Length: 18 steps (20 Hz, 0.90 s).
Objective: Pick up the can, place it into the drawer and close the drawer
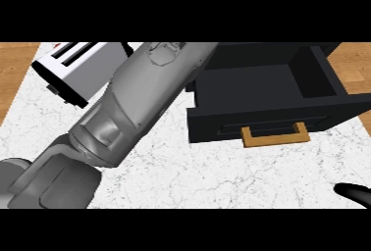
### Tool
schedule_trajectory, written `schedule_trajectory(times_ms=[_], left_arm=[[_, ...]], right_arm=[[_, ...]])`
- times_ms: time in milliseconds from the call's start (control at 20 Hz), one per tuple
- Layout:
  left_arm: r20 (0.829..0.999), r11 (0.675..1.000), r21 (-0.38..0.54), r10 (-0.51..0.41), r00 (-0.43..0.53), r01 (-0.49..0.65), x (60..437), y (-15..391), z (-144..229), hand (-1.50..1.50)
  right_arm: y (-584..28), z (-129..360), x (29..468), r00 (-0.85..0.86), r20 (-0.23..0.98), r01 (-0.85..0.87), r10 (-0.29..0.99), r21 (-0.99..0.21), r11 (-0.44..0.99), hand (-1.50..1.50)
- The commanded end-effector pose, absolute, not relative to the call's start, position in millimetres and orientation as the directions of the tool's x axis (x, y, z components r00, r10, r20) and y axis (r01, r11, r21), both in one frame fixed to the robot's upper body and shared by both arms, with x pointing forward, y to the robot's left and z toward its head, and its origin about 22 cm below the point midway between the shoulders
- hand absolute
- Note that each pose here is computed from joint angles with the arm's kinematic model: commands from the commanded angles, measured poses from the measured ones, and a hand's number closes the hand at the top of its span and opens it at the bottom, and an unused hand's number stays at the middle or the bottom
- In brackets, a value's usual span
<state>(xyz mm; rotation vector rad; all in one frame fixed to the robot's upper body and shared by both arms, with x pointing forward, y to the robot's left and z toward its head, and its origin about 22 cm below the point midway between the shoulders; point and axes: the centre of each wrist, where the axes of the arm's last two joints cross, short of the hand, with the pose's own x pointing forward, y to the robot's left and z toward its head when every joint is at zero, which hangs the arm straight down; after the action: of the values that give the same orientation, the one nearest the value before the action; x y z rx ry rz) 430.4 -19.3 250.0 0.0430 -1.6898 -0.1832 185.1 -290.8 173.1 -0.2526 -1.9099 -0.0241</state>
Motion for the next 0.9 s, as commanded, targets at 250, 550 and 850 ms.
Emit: schedule_trajectory(times_ms=[250,550,850], left_arm=[[0.978,0.988,0.152,-0.155,-0.139,-0.029,437,-15,240,-1.5],[0.983,0.993,0.106,-0.113,-0.145,-0.053,436,-16,239,-1.5],[0.989,0.999,0.044,-0.048,-0.141,-0.029,435,-21,257,-1.5]], right_arm=[[-282,187,183,-0.341,0.922,0.167,0.182,-0.131,0.977,-1.5],[-286,177,200,-0.364,0.879,0.147,0.307,-0.272,0.951,-1.5],[-286,190,213,-0.42,0.752,0.171,0.507,-0.483,0.859,-1.5]])
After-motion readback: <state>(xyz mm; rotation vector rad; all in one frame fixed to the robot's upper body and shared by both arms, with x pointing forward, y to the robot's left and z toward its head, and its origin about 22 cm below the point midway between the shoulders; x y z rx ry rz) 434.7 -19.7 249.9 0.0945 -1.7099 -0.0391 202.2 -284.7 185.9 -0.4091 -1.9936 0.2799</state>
